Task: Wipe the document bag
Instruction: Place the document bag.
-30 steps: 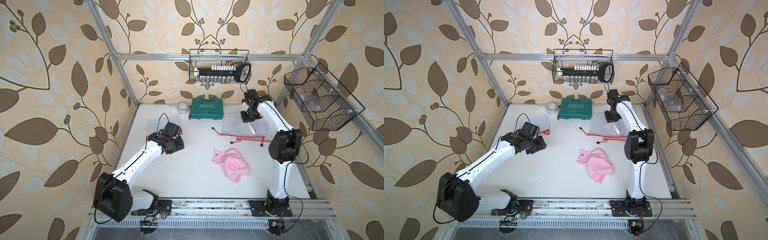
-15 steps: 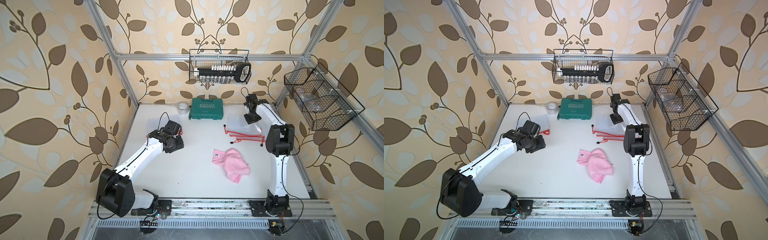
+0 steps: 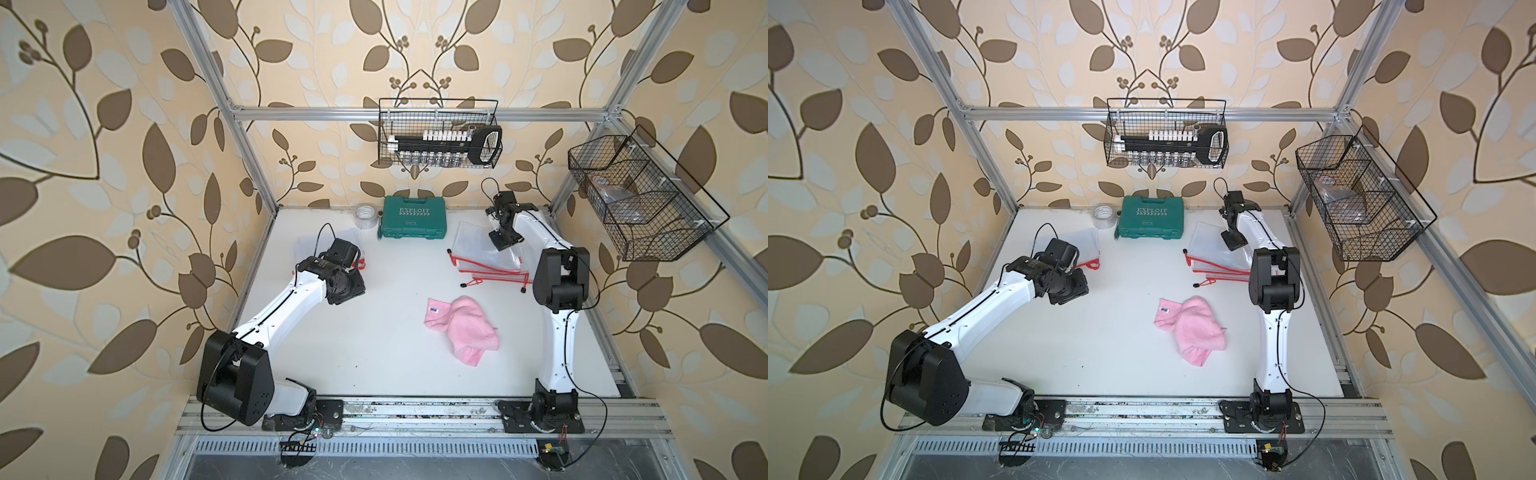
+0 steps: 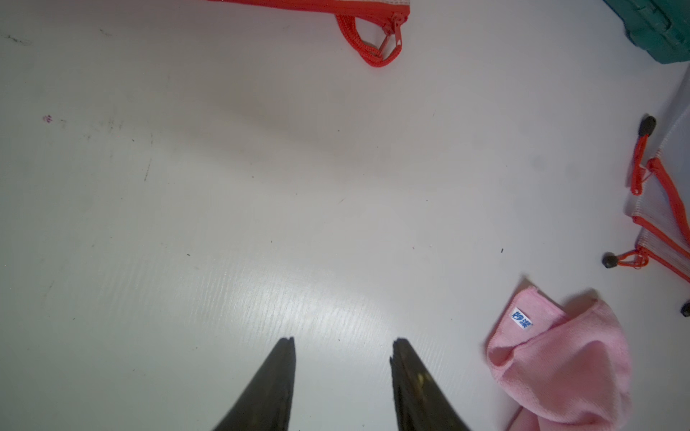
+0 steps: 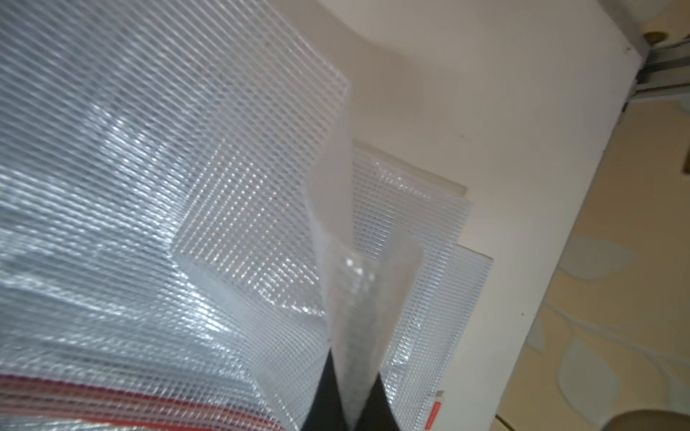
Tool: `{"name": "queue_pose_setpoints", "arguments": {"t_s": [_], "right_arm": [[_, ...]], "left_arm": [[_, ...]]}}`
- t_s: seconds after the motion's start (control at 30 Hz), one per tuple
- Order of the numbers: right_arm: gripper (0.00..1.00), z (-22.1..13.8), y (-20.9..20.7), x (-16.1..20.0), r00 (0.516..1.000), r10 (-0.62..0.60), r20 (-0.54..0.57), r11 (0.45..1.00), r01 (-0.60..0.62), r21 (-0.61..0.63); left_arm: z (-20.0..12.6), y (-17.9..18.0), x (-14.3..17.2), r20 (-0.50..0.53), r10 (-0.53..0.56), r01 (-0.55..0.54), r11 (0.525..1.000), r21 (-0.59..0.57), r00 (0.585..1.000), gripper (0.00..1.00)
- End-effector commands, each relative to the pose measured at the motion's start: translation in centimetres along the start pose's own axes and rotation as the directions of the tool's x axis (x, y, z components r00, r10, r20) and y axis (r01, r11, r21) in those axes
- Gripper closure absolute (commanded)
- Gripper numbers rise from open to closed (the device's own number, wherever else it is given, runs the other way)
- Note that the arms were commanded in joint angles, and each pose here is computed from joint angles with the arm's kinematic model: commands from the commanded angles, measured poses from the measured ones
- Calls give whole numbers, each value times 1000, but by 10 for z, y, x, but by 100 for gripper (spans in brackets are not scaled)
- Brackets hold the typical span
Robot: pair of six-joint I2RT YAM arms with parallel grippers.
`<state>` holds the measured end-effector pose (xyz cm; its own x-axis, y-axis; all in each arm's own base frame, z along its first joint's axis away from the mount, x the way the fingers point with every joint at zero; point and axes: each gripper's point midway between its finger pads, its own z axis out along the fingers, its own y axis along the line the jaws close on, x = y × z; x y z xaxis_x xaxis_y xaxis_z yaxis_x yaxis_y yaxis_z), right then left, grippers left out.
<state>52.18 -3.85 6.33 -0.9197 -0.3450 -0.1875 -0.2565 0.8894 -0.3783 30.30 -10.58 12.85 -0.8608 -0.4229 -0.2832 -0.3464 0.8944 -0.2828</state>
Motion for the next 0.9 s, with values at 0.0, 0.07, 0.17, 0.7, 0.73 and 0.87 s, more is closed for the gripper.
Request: {"name": "queue_pose_setpoints", "arguments": {"t_s": [0.0, 0.07, 0.17, 0.7, 0.73, 0.87], "right_arm": [[100, -13, 4, 3, 998, -51, 23, 997, 52, -50], [100, -16, 0, 2, 998, -46, 36, 998, 47, -38], [100, -21, -11, 3, 998, -43, 36, 999, 42, 8], [100, -74, -7, 1, 971, -122, 206, 989, 137, -60], [100, -73, -3, 2, 971, -125, 206, 987, 143, -77], [100, -71, 6, 10, 969, -149, 199, 980, 172, -104]], "left_arm": [[-7, -7, -11, 20, 11, -12, 1000, 19, 1000, 55], [-6, -7, -12, 23, 12, -13, 1000, 20, 1000, 55], [-6, -5, -13, 22, 11, -11, 1000, 19, 1000, 55], [2, -9, -16, 12, -5, 4, 999, 34, 1000, 55], [1, -8, -16, 14, -6, 5, 999, 32, 1000, 55], [1, -5, -14, 15, -9, 9, 1000, 27, 1000, 55]]}}
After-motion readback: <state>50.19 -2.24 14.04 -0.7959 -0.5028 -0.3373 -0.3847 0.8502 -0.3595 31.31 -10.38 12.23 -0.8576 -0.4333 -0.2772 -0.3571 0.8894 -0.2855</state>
